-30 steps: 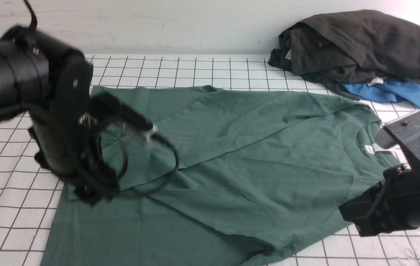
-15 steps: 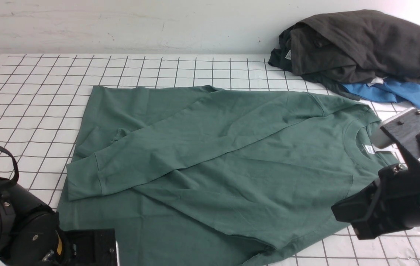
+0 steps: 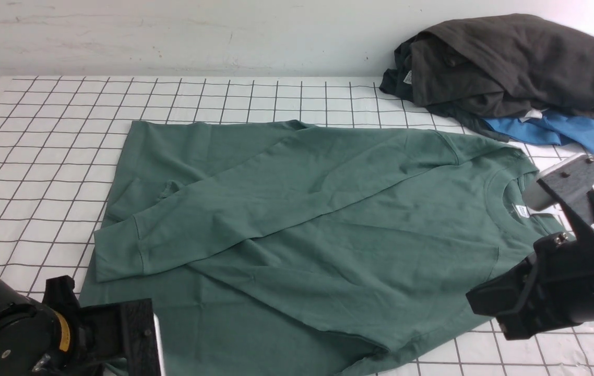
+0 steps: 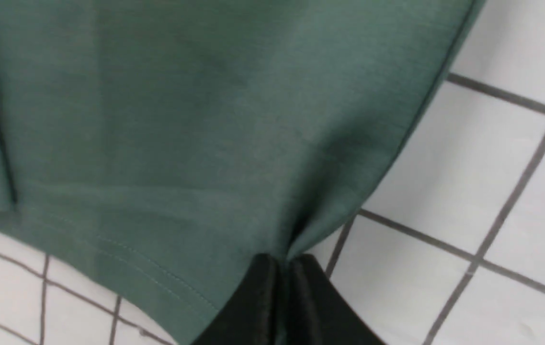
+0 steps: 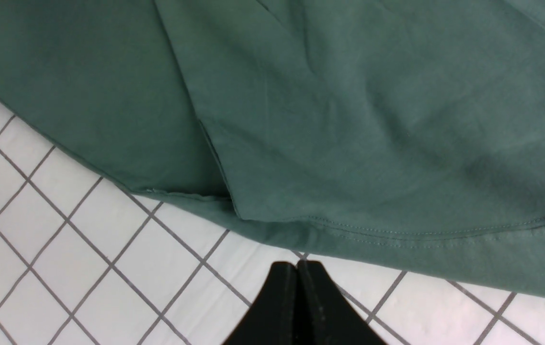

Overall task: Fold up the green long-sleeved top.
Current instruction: Use both arms simultaneously to clamp the lower edge of the clothing fabric

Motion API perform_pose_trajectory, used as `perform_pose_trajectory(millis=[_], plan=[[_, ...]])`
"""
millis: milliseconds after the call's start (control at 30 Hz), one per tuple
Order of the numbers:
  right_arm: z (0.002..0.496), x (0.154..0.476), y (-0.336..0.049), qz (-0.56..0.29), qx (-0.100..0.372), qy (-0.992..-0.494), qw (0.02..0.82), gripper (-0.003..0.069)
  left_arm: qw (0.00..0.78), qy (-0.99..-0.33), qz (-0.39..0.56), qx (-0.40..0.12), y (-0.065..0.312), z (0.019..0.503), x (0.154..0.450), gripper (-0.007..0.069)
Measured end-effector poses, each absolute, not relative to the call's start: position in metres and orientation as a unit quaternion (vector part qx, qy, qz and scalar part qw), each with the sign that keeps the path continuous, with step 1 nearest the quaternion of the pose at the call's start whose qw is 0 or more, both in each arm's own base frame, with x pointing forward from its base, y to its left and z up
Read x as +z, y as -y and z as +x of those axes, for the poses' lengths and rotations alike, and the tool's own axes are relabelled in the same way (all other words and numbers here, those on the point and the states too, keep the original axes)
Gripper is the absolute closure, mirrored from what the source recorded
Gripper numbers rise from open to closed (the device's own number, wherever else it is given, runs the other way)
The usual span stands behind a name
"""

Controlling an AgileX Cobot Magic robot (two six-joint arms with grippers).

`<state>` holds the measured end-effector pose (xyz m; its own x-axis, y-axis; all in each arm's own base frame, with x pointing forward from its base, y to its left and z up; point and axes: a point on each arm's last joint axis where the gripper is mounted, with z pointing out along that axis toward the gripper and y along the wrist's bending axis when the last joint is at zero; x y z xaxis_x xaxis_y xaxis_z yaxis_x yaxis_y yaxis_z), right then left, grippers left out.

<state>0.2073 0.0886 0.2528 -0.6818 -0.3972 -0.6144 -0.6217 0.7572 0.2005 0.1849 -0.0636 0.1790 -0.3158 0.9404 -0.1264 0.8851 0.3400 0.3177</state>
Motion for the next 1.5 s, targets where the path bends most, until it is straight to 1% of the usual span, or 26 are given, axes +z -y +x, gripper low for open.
perform_pose_trajectory(millis=[300, 467, 500, 600, 700, 733, 767, 833, 900, 1033, 1067, 1100, 1167, 1233, 1267, 1300, 1367, 1400, 1433, 1467, 1500], plan=[[0.207, 0.253, -0.089, -0.282, 0.207, -0.894, 0.281, 0.0669, 0.126, -0.826, 0.544, 0.077, 0.063, 0.178, 0.179, 0.0620], [0.206, 0.251, -0.087, -0.311, 0.185, -0.891, 0.275, 0.0669, 0.111, -0.851, 0.507, 0.073, 0.063, 0.181, 0.187, 0.0620], [0.206, 0.253, -0.086, -0.322, 0.177, -0.889, 0.271, 0.0669, 0.109, -0.865, 0.483, 0.075, 0.063, 0.183, 0.191, 0.0620], [0.209, 0.265, -0.086, -0.341, 0.162, -0.878, 0.296, 0.0669, 0.110, -0.898, 0.414, 0.095, 0.059, 0.188, 0.199, 0.0620], [0.215, 0.272, -0.084, -0.381, 0.128, -0.857, 0.324, 0.0665, 0.120, -0.914, 0.367, 0.125, 0.054, 0.192, 0.201, 0.0620], [0.215, 0.272, -0.084, -0.384, 0.126, -0.855, 0.326, 0.0664, 0.122, -0.915, 0.361, 0.129, 0.053, 0.192, 0.201, 0.0620], [0.219, 0.271, -0.082, -0.415, 0.097, -0.841, 0.333, 0.0651, 0.129, -0.920, 0.342, 0.142, 0.051, 0.194, 0.202, 0.0620], [0.225, 0.265, -0.079, -0.447, 0.062, -0.830, 0.327, 0.0613, 0.140, -0.925, 0.319, 0.152, 0.049, 0.196, 0.203, 0.0620], [0.235, 0.251, -0.074, -0.489, 0.008, -0.819, 0.300, 0.0545, 0.154, -0.931, 0.294, 0.154, 0.049, 0.198, 0.204, 0.0620], [0.252, 0.222, -0.065, -0.554, -0.064, -0.797, 0.230, 0.0392, 0.159, -0.935, 0.277, 0.152, 0.049, 0.198, 0.204, 0.0620], [0.253, 0.220, -0.064, -0.558, -0.067, -0.796, 0.226, 0.0384, 0.160, -0.935, 0.277, 0.152, 0.049, 0.198, 0.204, 0.0620], [0.259, 0.206, -0.061, -0.589, -0.093, -0.780, 0.192, 0.0330, 0.160, -0.936, 0.276, 0.152, 0.049, 0.198, 0.204, 0.0615], [0.267, 0.189, -0.059, -0.615, -0.107, -0.765, 0.160, 0.0285, 0.160, -0.936, 0.275, 0.152, 0.049, 0.198, 0.204, 0.0612], [0.271, 0.175, -0.058, -0.630, -0.110, -0.757, 0.134, 0.0270, 0.160, -0.936, 0.274, 0.152, 0.049, 0.198, 0.204, 0.0612], [0.271, 0.174, -0.058, -0.632, -0.110, -0.756, 0.132, 0.0270, 0.160, -0.936, 0.274, 0.152, 0.049, 0.198, 0.204, 0.0612], [0.275, 0.162, -0.057, -0.646, -0.115, -0.746, 0.112, 0.0271, 0.160, -0.936, 0.273, 0.152, 0.049, 0.198, 0.204, 0.0612], [0.278, 0.154, -0.057, -0.656, -0.119, -0.738, 0.107, 0.0286, 0.160, -0.937, 0.271, 0.150, 0.049, 0.198, 0.204, 0.0612], [0.279, 0.152, -0.057, -0.658, -0.119, -0.736, 0.104, 0.0307, 0.160, -0.938, 0.271, 0.149, 0.049, 0.198, 0.204, 0.0612], [0.282, 0.151, -0.058, -0.658, -0.121, -0.735, 0.110, 0.0347, 0.159, -0.939, 0.269, 0.147, 0.049, 0.198, 0.204, 0.0612], [0.282, 0.151, -0.058, -0.659, -0.122, -0.734, 0.112, 0.0355, 0.159, -0.939, 0.268, 0.146, 0.049, 0.198, 0.204, 0.0612], [0.283, 0.150, -0.058, -0.659, -0.123, -0.733, 0.114, 0.0411, 0.158, -0.940, 0.266, 0.144, 0.050, 0.197, 0.204, 0.0612]])
